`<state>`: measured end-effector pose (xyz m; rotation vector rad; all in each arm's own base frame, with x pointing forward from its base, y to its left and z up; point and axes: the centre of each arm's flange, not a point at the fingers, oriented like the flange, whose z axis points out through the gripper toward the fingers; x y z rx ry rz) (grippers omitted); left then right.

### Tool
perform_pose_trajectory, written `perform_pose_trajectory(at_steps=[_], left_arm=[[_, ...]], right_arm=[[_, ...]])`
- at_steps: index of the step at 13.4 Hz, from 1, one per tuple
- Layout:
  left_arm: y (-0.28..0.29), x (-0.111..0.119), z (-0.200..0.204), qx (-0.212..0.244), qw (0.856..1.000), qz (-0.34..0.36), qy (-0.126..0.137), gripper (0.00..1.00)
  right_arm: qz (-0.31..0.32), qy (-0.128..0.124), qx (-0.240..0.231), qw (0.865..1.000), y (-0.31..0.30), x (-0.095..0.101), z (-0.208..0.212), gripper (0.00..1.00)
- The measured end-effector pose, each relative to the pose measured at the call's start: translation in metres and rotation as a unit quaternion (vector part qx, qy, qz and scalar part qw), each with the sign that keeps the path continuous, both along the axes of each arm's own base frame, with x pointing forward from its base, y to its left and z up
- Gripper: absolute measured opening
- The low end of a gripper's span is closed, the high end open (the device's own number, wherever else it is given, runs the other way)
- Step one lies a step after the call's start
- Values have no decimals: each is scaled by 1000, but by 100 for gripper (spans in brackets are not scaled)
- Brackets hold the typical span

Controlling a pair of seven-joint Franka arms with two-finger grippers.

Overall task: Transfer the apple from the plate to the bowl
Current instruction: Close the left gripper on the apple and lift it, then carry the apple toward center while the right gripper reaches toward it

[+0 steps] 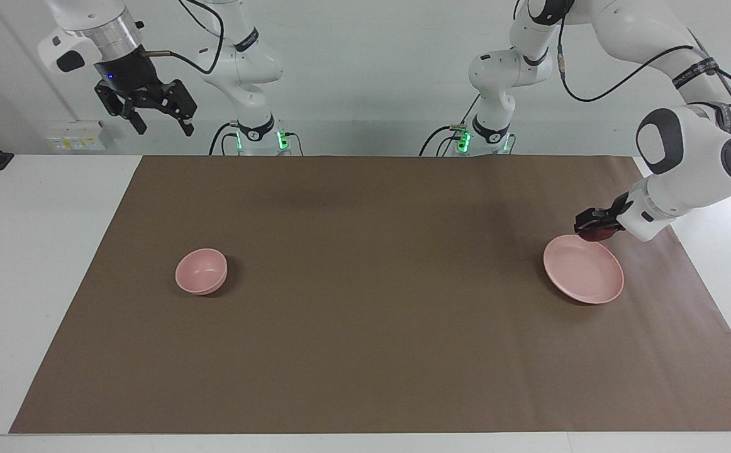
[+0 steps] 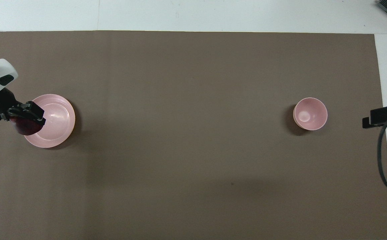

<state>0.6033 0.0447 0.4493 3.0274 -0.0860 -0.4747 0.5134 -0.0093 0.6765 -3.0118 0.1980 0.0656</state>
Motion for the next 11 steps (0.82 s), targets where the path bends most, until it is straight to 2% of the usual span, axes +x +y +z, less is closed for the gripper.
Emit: perform_pose_trajectory(at_steps=[3,6,8,11], left_arm=[[-16,-7,11,-24,998,51,36,79],[-51,-13,16,-56,986,134,83,79],[-88,-14,21,-85,971,196,112,79],[-146,-17,33,-128,939,272,168,79]], right_arm=[[-2,0,66,998,11,9,-22,100],[-9,-1,131,991,24,21,-42,100],[-14,-2,175,985,36,32,-54,100],[-28,-10,254,967,62,57,-75,100]])
